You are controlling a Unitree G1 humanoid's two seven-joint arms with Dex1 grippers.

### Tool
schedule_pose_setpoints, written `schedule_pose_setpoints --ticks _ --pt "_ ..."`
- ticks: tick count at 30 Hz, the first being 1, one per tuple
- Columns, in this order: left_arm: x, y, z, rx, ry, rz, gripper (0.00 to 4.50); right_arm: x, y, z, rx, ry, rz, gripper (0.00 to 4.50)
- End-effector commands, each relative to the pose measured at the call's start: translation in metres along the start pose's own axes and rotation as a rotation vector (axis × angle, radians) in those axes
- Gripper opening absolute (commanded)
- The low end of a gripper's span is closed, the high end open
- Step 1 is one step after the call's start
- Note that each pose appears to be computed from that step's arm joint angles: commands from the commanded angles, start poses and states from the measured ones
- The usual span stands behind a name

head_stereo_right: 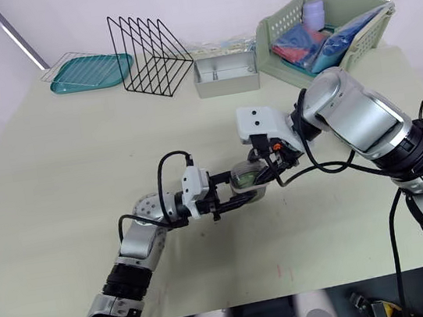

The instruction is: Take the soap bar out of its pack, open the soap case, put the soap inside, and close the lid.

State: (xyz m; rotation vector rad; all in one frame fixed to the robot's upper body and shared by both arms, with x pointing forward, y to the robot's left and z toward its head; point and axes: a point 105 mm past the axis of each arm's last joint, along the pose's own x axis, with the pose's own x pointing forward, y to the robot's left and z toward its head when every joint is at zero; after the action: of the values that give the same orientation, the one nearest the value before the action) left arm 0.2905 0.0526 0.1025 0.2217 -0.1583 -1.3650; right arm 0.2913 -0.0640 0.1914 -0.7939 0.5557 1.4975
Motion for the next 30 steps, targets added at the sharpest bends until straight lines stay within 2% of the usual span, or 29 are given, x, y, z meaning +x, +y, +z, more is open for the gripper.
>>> schedule_pose_setpoints --ticks 1,2,30 --pt "0.005 0.001 0.021 0.076 -0.064 -0.01 1.9 0.008 0.002 -0.009 0.023 0.022 0.012 3.26" --pt "0.005 0.001 0.02 0.076 -0.063 -0.011 1.9 0.007 0.002 -0.009 0.021 0.021 0.01 3.45" --pt "0.006 -0.003 0.019 0.07 -0.059 -0.022 1.9 -0.002 -0.001 0.0 -0.02 0.012 -0.031 3.45"
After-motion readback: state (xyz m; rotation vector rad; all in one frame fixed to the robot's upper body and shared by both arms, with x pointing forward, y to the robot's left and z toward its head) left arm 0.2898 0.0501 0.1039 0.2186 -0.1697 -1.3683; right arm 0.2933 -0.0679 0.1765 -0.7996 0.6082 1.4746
